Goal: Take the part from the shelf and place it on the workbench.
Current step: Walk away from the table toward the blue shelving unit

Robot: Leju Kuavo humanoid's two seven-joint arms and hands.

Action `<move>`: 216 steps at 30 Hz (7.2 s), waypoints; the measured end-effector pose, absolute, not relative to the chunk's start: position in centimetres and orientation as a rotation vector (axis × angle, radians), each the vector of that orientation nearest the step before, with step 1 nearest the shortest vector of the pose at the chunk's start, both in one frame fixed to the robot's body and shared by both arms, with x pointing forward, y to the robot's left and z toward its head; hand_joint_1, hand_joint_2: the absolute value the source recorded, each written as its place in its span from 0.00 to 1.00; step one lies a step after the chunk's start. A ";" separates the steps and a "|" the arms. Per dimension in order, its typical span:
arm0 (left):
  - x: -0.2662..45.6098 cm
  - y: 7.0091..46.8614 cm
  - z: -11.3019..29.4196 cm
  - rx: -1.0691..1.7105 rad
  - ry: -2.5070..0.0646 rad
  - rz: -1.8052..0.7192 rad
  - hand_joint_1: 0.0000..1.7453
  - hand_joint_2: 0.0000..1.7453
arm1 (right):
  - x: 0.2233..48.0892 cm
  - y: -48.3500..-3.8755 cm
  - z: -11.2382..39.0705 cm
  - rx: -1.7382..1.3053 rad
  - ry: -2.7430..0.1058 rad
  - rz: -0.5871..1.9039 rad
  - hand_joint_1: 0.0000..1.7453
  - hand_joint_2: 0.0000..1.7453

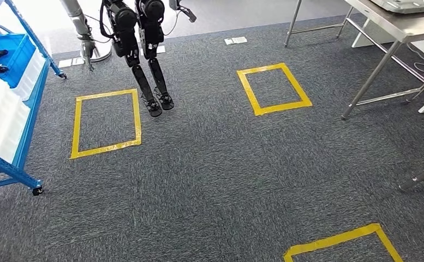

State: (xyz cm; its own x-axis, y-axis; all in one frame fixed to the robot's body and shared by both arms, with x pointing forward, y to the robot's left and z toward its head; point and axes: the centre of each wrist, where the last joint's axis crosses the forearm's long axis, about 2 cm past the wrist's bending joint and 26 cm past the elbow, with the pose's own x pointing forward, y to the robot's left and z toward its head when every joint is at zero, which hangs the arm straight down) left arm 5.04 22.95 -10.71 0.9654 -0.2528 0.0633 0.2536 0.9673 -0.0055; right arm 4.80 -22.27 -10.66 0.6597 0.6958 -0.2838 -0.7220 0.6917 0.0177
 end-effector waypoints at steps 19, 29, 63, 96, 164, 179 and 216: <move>4.3 22.9 -10.8 -0.059 -0.104 -0.284 0.00 0.00 | 4.1 -22.2 -10.7 -0.087 0.251 0.762 0.00 0.00; 4.4 22.7 -10.8 -0.068 -0.147 -0.285 0.00 0.00 | 4.0 -22.0 -10.7 -0.089 0.228 0.739 0.00 0.00; 4.8 22.4 -10.7 -0.144 -0.151 -0.255 0.00 0.00 | 4.3 -22.0 -10.7 -0.095 0.225 0.716 0.00 0.00; 5.0 22.3 -10.6 -0.117 -0.161 -0.236 0.00 0.00 | 4.6 -22.4 -10.7 -0.106 0.202 0.739 0.00 0.00; 4.8 22.5 -10.7 -0.141 -0.251 -0.135 0.00 0.00 | 4.5 -22.4 -10.7 -0.109 0.141 0.710 0.00 0.00; 4.7 22.6 -10.7 -0.136 -0.252 -0.103 0.00 0.00 | 4.3 -22.0 -10.7 -0.100 0.141 0.712 0.00 0.00; 4.7 22.2 -10.6 -0.020 -0.113 -0.066 0.00 1.00 | 4.6 -22.1 -10.7 -0.119 0.124 0.727 0.00 1.00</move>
State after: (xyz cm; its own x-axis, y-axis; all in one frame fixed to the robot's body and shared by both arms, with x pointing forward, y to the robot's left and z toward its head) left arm 4.71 22.19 -10.64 0.9914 -0.0651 0.1134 0.0673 0.9976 -0.0159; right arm 4.55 -22.08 -10.66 0.7407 0.6538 -0.1546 -0.6680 0.7413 -0.0654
